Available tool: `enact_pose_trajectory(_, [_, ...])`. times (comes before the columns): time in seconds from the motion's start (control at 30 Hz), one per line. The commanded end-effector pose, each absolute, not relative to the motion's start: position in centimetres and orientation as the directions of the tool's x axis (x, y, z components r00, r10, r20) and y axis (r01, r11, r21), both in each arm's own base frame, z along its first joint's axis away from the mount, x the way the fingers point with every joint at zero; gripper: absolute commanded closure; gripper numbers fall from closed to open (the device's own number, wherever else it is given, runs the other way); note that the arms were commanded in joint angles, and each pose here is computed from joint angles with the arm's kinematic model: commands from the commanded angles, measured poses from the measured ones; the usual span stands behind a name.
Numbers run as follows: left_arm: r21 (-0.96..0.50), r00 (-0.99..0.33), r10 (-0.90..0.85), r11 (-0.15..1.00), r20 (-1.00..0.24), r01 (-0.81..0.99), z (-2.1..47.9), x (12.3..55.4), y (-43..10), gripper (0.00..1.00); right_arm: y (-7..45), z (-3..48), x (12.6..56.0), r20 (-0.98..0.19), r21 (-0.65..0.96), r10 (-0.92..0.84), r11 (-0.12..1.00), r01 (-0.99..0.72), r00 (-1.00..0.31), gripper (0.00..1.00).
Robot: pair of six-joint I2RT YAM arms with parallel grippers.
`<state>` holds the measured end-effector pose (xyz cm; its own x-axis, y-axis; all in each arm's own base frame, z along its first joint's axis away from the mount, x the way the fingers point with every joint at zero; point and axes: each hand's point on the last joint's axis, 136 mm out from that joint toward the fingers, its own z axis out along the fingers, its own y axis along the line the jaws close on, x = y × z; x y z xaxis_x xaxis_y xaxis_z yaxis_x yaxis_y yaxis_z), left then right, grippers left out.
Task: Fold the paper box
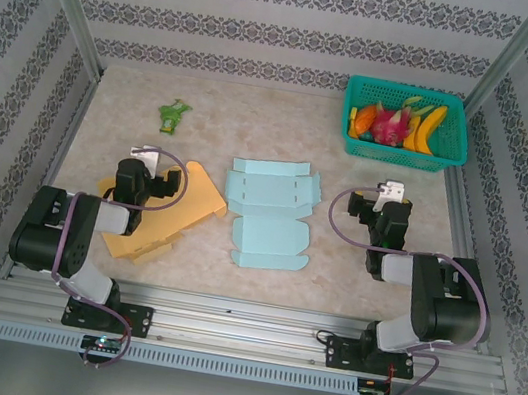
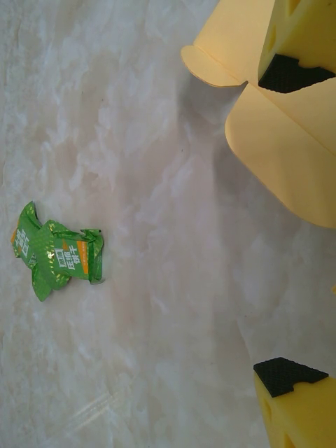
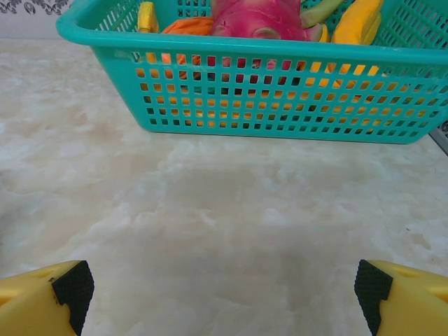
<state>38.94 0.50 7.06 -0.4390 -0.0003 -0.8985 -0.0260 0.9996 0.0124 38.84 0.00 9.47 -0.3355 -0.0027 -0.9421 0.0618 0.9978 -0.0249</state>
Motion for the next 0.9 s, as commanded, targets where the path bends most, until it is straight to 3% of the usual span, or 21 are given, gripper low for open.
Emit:
enact_pose_trajectory(0.0, [0.031,-0.394,0.020,0.999,-0.919,-0.020,8.28,39.90,0.31,0.00,0.49,10.75,39.47,-0.958,-0.032,-0.017,0.998,0.048,-0.287,0.02])
enact_pose_trajectory(0.87, [-0.004,-0.401,-0.010,1.000,-0.916,-0.017,8.21,40.04,0.62,0.00,0.20,10.65,39.85,-0.953,0.020,0.026,1.000,0.021,-0.302,0.02])
